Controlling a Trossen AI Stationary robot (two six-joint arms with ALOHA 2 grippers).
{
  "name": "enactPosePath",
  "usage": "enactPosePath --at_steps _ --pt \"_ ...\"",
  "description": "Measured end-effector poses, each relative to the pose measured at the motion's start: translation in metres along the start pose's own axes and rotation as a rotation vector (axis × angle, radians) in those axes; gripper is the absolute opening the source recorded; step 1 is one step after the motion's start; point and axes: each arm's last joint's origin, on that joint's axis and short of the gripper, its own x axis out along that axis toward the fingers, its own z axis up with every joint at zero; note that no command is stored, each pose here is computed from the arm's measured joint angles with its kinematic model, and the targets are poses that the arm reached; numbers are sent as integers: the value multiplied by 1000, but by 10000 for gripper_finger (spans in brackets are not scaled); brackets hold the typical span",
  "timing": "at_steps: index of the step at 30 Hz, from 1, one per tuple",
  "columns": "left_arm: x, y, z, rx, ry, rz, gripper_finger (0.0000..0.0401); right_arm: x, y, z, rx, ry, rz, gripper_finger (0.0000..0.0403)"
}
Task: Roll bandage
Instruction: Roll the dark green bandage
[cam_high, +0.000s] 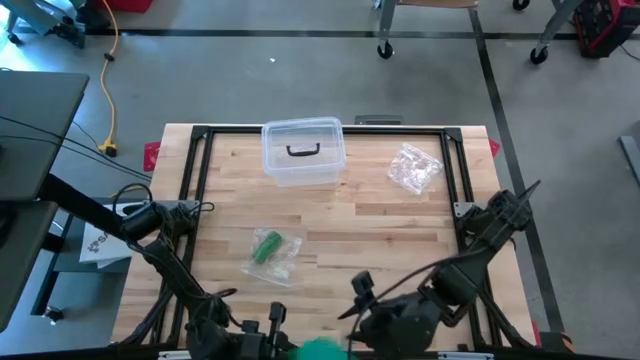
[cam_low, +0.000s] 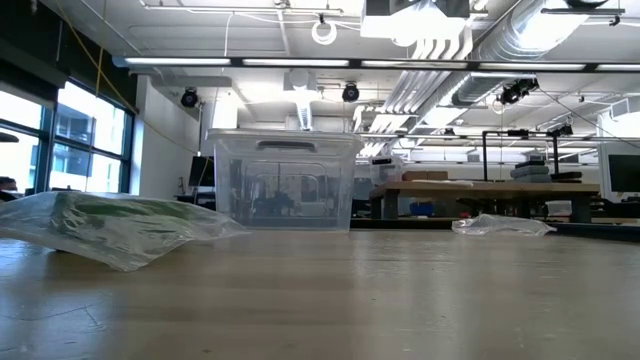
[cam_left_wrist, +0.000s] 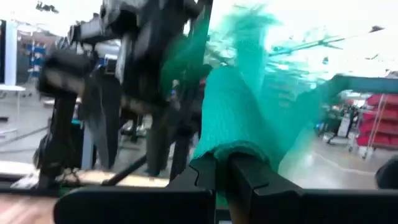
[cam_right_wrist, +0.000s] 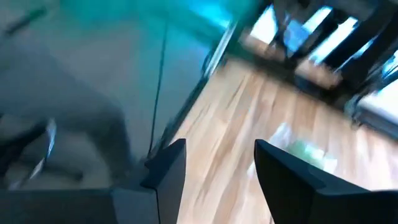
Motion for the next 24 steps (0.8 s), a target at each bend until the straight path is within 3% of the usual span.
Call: enactPosePath --at_steps 8,13,20,24 --pt "-1 0 9 11 -58 9 5 -8 23 -7 -52 43 0 181" --pt "0 1 9 8 -61 24 5 -19 48 -5 -230 -6 -75 181" --pt "1 4 10 -8 -65 77 5 -10 109 -16 -784 29 -365 181" --pt "3 7 11 -16 -74 84 5 7 131 -23 -1121 140 -540 181"
